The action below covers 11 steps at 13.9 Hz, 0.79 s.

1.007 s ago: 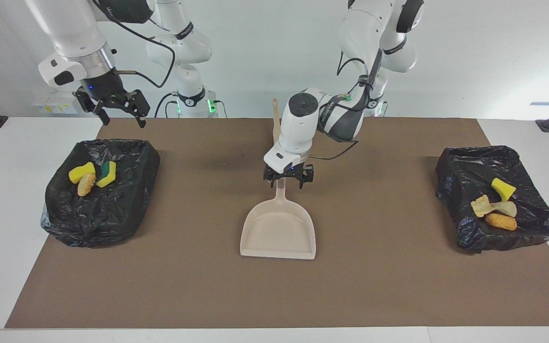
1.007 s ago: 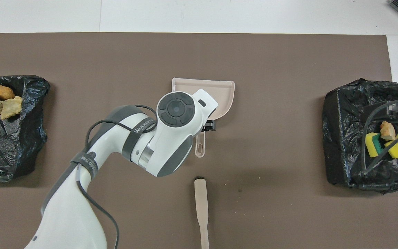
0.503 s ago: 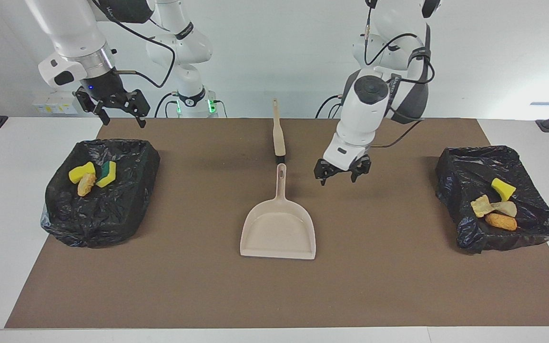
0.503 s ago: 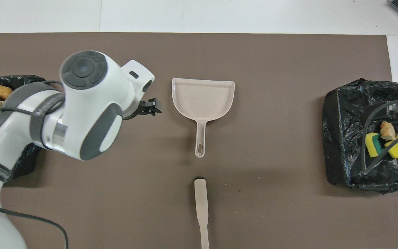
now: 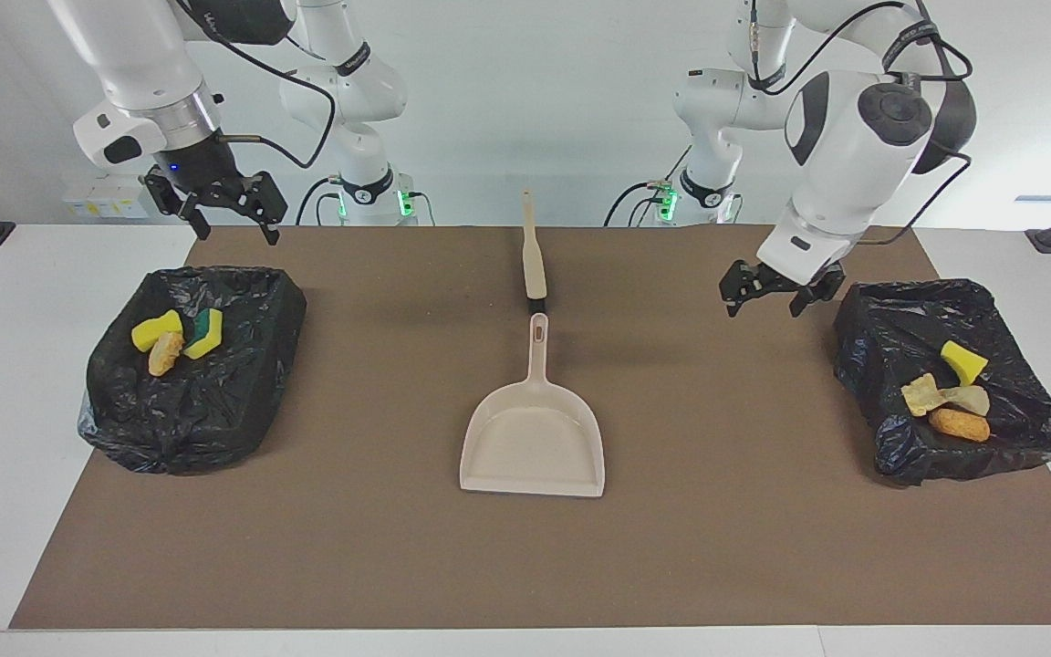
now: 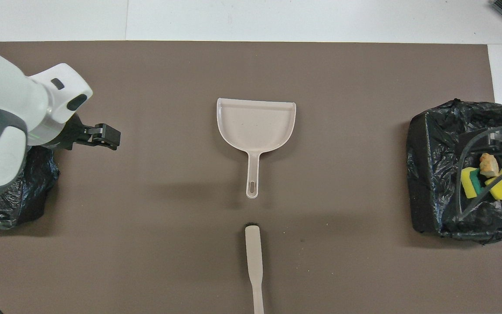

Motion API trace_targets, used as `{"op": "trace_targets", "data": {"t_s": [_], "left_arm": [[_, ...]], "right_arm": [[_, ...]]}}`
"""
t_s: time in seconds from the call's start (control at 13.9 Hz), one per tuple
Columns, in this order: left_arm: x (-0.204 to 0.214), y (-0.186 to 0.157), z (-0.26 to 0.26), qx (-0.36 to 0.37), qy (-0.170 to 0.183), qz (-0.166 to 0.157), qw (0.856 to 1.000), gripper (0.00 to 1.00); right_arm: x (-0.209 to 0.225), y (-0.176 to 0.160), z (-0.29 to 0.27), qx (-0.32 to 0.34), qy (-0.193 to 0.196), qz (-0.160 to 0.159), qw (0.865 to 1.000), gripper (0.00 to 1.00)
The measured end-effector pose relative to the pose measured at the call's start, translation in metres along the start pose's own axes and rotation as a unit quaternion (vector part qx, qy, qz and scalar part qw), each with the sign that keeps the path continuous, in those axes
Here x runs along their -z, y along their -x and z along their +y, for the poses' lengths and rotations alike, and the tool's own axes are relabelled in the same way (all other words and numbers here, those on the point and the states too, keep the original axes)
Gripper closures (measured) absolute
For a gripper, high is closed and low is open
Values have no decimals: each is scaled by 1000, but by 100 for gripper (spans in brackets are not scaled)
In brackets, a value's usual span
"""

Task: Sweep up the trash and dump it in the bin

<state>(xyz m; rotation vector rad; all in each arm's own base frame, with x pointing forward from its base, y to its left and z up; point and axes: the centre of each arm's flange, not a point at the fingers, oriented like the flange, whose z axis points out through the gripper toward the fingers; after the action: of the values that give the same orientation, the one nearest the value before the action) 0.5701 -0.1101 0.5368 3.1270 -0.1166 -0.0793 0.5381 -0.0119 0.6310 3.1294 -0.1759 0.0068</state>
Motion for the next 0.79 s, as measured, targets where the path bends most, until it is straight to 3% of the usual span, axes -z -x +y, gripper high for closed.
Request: {"op": "trace_targets", "data": {"t_s": [0.5,0.79], "left_arm": [[50,24,-103,2,3,32,999,0],[95,46,-101,-4,2,45,999,0]], "right_arm": [[0,0,0,0,0,0,1000,0],[0,0,0,0,0,0,1000,0]]}}
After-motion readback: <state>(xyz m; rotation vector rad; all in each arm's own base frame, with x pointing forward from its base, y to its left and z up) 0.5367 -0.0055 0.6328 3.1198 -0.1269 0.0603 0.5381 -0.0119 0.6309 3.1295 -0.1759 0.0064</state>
